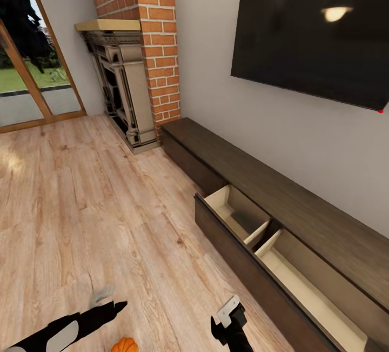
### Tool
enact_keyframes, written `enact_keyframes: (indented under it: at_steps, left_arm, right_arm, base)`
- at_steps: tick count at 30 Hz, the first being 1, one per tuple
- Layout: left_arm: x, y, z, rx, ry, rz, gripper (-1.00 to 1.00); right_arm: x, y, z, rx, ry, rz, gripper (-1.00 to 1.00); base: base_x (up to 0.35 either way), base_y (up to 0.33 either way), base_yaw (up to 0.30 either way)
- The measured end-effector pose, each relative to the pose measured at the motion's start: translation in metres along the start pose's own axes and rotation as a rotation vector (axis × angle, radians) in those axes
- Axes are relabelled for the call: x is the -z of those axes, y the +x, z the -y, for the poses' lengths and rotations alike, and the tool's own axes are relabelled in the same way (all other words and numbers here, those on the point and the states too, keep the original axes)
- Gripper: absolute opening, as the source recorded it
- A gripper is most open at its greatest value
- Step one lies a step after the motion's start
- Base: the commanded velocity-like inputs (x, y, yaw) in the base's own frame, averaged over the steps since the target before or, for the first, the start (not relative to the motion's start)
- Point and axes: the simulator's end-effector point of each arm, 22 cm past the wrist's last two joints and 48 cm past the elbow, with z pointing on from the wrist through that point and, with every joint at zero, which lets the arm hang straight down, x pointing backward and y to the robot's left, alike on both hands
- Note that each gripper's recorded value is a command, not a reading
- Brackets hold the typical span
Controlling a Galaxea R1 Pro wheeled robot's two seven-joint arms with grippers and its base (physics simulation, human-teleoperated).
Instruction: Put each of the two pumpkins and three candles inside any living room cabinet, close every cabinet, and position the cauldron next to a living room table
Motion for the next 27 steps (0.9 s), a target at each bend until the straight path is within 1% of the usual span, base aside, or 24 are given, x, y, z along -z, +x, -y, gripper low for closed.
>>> enact_keyframes:
  at_steps: [2, 4, 8, 11, 27]
  left_arm:
    - [0.001, 0.004, 0.001, 0.003, 0.014, -0.003, 1.0]
    - [0.004, 0.012, -0.001, 0.01, 0.044, -0.013, 1.0]
    - [0.011, 0.019, -0.009, 0.026, 0.098, -0.023, 1.0]
    - [0.014, 0.021, -0.013, 0.034, 0.118, -0.025, 1.0]
    - [0.017, 0.021, -0.01, 0.037, 0.136, -0.022, 1.0]
  right_arm:
    - [0.0, -0.002, 0.0, -0.004, 0.001, 0.008, 1.0]
    - [0.0, -0.003, 0.0, -0.007, 0.001, 0.014, 1.0]
    - [0.0, -0.004, -0.001, -0.008, 0.0, 0.015, 1.0]
    - [0.0, -0.004, -0.001, -0.008, 0.0, 0.016, 1.0]
    - [0.005, 0.001, -0.006, -0.01, -0.005, 0.011, 1.0]
  base:
    - [0.0, 0.0, 0.065]
    - [0.0, 0.0, 0.2]
    - [0.0, 0.0, 0.264]
    - [0.0, 0.0, 0.284]
    - [0.0, 0.0, 0.286]
